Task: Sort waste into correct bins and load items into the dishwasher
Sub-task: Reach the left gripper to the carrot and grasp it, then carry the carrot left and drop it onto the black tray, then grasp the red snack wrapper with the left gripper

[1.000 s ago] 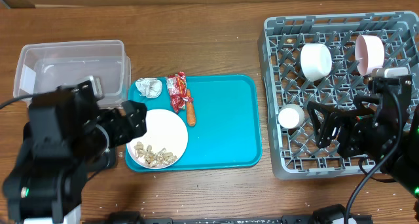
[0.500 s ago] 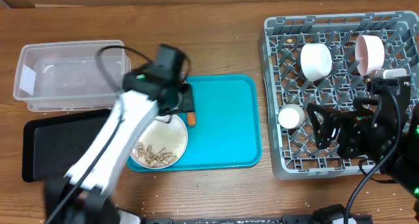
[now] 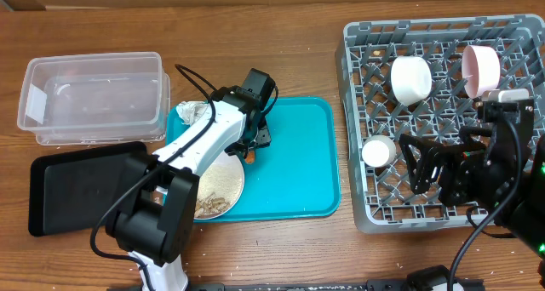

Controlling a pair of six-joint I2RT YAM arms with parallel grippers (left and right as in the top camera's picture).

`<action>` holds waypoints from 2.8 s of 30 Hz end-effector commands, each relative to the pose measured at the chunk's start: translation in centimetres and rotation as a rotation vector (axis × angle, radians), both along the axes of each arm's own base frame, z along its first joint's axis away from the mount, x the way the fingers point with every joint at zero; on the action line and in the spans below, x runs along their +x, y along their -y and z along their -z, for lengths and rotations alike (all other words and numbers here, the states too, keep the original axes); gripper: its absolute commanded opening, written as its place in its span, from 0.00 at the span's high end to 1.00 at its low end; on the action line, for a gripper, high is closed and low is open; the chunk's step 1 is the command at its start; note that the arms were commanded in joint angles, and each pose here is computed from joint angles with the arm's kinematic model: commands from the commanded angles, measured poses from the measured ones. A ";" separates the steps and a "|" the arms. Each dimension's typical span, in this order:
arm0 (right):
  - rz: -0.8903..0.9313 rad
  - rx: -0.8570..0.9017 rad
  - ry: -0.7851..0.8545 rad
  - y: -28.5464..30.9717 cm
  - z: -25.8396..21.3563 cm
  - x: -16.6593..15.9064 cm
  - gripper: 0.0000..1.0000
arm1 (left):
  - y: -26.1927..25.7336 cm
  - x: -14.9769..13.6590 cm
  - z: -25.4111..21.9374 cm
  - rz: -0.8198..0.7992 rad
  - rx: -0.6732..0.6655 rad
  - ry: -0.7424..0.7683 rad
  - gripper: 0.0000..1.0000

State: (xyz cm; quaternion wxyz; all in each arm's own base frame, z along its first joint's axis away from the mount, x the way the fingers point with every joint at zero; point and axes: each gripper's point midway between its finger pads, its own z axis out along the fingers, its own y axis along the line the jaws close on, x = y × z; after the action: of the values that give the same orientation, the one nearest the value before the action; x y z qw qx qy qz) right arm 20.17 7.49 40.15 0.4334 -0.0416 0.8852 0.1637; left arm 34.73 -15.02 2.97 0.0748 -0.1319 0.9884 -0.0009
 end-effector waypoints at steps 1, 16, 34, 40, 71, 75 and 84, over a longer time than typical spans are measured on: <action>-0.007 0.005 0.006 -0.1 -0.2 -0.1 0.00 | -0.6 0.1 1.8 -0.004 0.050 -0.018 0.49; -0.007 0.005 0.006 -0.1 -0.2 0.0 0.00 | 1.5 1.8 -1.9 0.083 -0.041 0.040 0.70; -0.007 0.005 0.006 -0.1 -0.2 0.0 0.00 | -13.4 -3.5 -15.3 -0.396 0.139 0.119 0.75; -0.007 0.005 0.006 -0.1 -0.2 0.0 0.00 | -22.5 -7.2 -12.5 -0.684 0.196 -0.019 0.77; -0.007 0.005 0.006 -0.1 -0.2 0.0 0.00 | -6.4 5.9 -8.0 0.136 0.108 0.335 0.12; -0.007 0.005 0.006 -0.1 -0.2 0.0 0.00 | -5.0 7.7 -4.2 0.145 0.111 0.325 0.22; -0.007 0.005 0.006 -0.1 -0.2 0.0 0.00 | -3.6 7.9 1.2 0.172 0.061 0.239 0.41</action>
State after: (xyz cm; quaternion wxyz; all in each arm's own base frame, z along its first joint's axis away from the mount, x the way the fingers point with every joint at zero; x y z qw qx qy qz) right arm 20.16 7.50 40.13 0.4330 -0.0417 0.8854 0.1638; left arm 42.90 -10.83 2.80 0.2094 -0.0522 0.9762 0.0201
